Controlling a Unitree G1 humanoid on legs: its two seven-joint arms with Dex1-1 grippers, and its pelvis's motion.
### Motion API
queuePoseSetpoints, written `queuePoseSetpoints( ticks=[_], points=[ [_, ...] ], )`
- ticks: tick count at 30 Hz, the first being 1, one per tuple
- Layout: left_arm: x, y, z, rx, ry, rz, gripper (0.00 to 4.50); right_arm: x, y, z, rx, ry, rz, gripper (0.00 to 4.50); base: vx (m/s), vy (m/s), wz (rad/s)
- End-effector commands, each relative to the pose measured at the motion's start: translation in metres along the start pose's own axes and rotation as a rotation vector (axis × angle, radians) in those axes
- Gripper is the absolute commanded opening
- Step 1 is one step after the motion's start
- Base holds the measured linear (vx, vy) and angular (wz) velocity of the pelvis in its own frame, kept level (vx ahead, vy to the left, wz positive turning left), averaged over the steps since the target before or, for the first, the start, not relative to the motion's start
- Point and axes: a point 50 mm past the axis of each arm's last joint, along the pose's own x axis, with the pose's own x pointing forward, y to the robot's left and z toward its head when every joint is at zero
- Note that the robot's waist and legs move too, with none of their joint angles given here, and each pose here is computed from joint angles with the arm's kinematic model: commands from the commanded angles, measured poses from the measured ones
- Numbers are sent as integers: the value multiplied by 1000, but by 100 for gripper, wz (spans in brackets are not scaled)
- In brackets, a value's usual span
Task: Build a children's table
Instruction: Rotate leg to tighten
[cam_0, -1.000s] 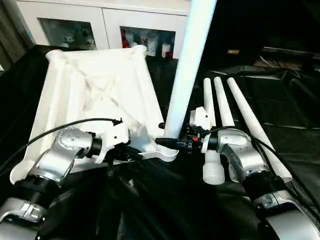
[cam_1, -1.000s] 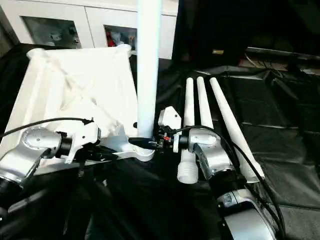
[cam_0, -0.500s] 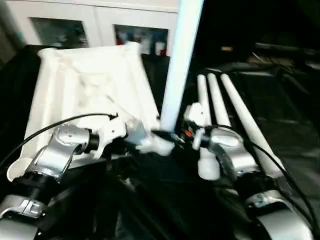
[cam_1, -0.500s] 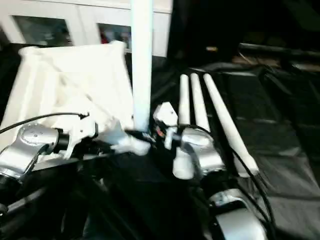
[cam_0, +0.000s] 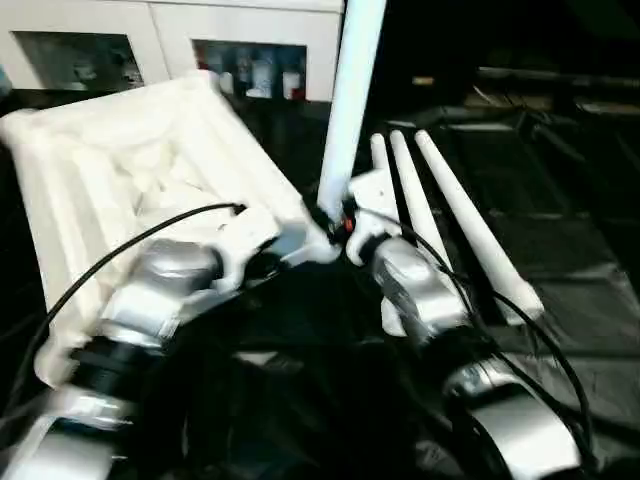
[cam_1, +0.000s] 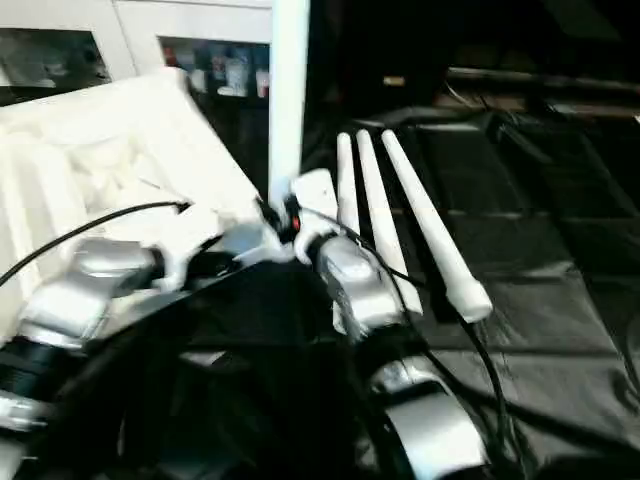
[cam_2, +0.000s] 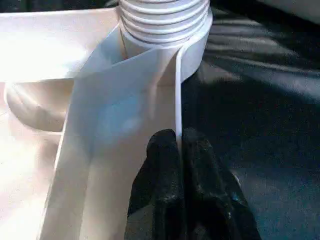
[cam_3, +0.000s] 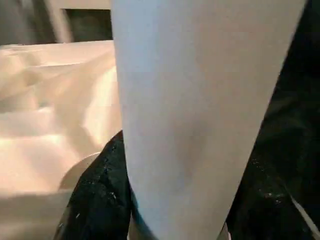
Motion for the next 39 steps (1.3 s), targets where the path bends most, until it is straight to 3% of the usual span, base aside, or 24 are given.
queuePoseSetpoints(
  ticks=[1, 4, 19, 20, 27, 34, 39],
  points=[
    [14, -19, 3, -25, 24, -24, 0, -25, 11, -80, 72, 388, -34, 191, 0, 0, 0],
    [21, -26, 6, -38, 31, -13, 0, -22, 17, -78, 50, 381, -36, 191, 0, 0, 0],
    [14, -19, 3, -30, 62, 17, 0, -16, 29, -75, 80, 364, 6, 191, 0, 0, 0],
    [13, -19, 3, -27, 62, 10, 0, -15, 29, -73, 91, 353, 7, 247, 0, 0, 0],
    [9, -17, 1, 3, 60, -25, 0, -11, 22, -58, 89, 265, 47, 304, 0, 0, 0],
    [-2, -15, 2, 69, 8, -107, 0, -10, 9, -25, 80, 100, 189, 369, 0, 0, 0],
    [-11, -17, 1, 127, -53, -219, 0, -25, -5, -13, -77, 81, 349, 396, 52, -59, 12]
  ],
)
